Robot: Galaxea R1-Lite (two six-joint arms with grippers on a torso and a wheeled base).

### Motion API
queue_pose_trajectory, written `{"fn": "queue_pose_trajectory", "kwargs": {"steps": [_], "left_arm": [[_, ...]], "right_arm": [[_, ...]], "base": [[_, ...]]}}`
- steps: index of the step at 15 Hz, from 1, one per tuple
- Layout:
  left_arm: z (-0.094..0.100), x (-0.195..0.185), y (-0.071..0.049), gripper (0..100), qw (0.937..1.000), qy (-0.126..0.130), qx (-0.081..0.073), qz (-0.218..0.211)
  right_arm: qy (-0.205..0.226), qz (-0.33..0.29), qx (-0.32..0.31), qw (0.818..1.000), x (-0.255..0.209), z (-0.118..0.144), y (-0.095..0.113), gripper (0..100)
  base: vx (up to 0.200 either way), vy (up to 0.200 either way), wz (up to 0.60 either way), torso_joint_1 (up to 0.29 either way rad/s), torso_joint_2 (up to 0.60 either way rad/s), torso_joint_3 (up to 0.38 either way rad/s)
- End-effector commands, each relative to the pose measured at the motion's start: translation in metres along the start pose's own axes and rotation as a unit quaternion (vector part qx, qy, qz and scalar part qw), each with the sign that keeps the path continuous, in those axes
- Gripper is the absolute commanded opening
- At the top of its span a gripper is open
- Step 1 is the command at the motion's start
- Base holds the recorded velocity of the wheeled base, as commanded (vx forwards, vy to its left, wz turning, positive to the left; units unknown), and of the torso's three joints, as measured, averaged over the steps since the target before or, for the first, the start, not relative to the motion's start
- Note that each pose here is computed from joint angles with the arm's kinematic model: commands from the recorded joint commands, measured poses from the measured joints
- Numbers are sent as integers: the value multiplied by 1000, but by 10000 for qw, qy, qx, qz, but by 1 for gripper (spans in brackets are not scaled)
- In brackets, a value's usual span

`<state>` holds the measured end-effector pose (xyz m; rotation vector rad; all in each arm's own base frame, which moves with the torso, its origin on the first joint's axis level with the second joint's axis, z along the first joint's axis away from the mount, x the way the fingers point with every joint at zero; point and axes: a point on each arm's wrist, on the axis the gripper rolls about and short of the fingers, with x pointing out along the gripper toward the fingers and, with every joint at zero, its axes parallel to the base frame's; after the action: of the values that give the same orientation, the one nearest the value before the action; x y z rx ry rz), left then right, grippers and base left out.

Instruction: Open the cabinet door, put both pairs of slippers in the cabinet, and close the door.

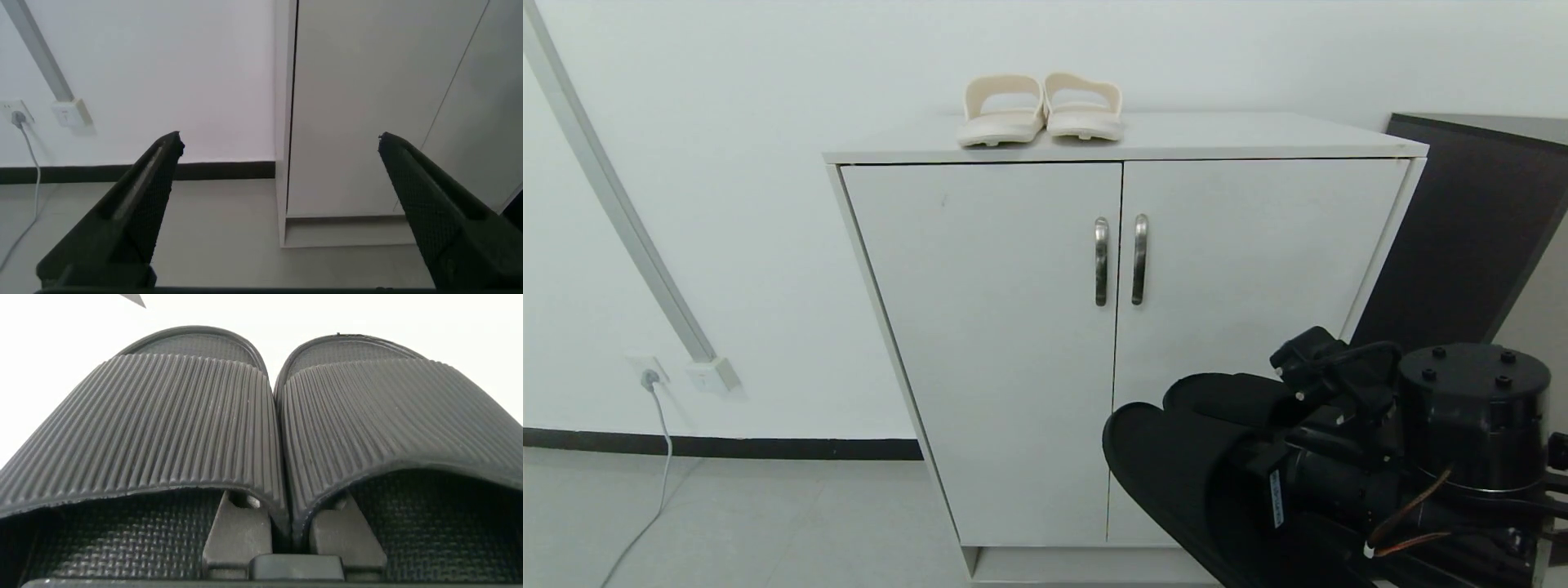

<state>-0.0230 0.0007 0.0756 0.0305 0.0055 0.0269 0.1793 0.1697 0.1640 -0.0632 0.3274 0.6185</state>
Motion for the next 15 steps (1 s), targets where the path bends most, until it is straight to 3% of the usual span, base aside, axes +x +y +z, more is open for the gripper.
{"fn": "queue_pose_trajectory", "kwargs": {"steps": [1,6,7,8,9,10,11,12,13,14,15], "left_arm": [[0,0,0,100,10000,5,-14,3],[1,0,0,100,10000,28,40,-13],[3,3,0,100,9998,165,106,-34],[5,9,0,100,9984,532,163,-52],[28,12,0,100,9992,401,37,-87],[58,15,1,100,9994,134,-234,-220],[76,22,0,100,9981,195,-277,-519],[82,28,-2,100,9963,317,-285,-749],[92,43,-5,100,9884,585,-359,-1356],[97,54,-7,100,9792,704,-447,-1850],[99,59,-8,100,9749,702,-461,-2060]], "right_arm": [[14,-2,-2,10000,1,-1,0,0],[13,-10,-2,10000,0,-1,0,0],[13,-10,5,10000,-1,-1,0,0],[37,4,-5,10000,0,-2,0,0],[52,2,0,10000,-1,-3,0,0],[37,-4,5,10000,-1,-3,-1,0],[30,12,3,10000,-1,-2,0,0],[22,5,-3,10000,-1,-2,0,0],[30,4,-4,10000,-1,-2,0,0],[38,11,2,10000,-1,-3,0,0],[38,11,2,10000,-1,-3,0,0]], "base": [[0,0,0,0,0,0],[0,0,0,0,0,0],[0,0,0,0,0,0],[0,0,0,0,0,0],[0,0,0,0,0,0],[0,0,0,0,0,0],[0,0,0,0,0,0],[0,0,0,0,0,0],[0,0,0,0,0,0],[0,0,0,0,0,0],[0,0,0,0,0,0]]}}
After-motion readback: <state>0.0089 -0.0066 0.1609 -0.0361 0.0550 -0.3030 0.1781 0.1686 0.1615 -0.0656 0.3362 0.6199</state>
